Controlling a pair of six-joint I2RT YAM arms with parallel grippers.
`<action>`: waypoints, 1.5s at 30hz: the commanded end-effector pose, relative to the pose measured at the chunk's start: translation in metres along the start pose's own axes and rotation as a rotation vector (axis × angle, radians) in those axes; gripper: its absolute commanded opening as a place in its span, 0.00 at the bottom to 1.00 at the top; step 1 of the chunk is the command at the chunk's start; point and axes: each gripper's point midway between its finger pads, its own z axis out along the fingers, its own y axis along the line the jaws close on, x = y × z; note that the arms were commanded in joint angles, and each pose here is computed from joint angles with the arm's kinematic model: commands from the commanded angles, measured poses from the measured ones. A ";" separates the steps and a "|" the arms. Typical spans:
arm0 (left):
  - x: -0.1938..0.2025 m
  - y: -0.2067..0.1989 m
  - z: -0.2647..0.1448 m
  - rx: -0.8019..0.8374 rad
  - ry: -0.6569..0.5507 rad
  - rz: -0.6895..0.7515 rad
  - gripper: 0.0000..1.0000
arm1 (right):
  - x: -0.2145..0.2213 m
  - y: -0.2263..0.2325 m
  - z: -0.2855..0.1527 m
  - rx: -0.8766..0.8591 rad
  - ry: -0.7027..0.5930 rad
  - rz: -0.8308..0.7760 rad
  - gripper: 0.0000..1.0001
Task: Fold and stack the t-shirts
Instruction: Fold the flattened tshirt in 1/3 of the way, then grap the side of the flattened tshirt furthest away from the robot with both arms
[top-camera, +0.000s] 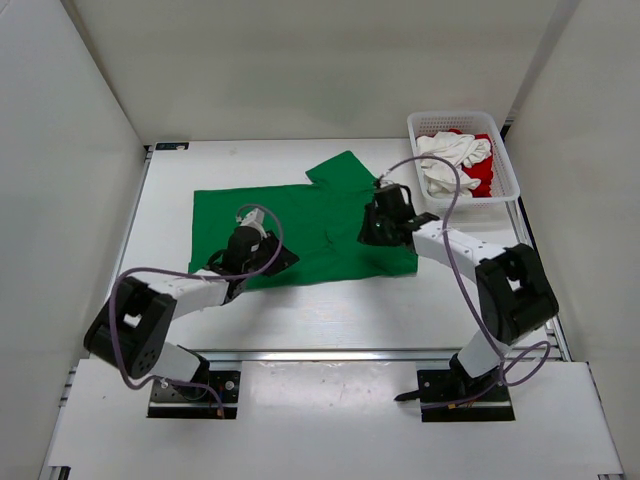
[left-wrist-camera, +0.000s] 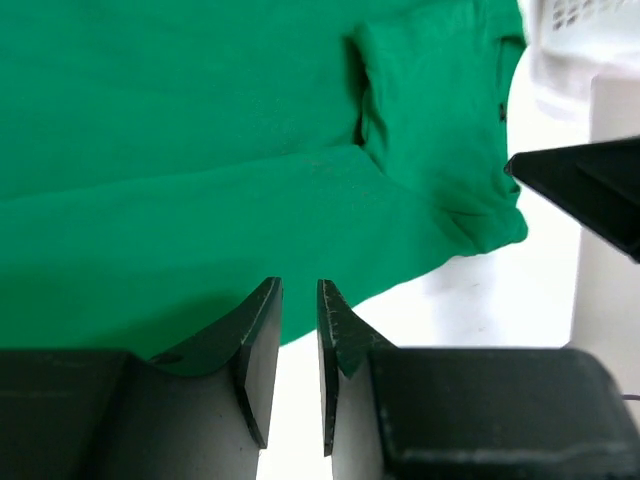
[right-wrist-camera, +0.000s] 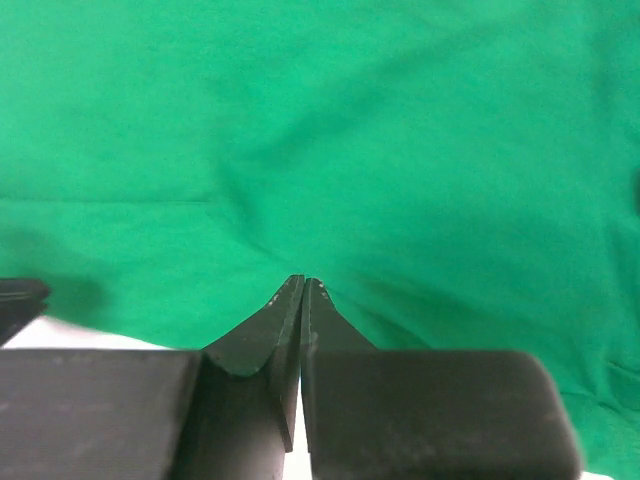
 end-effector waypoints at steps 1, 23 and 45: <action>0.011 0.007 0.015 -0.055 0.049 0.069 0.31 | 0.031 -0.039 0.004 0.075 0.019 0.096 0.00; 0.103 0.050 -0.059 -0.074 0.228 0.033 0.31 | 0.156 -0.083 -0.076 0.076 0.115 0.285 0.03; -0.257 0.207 -0.002 -0.577 -0.203 -0.173 0.39 | 0.054 0.082 -0.019 -0.407 0.085 -0.049 0.04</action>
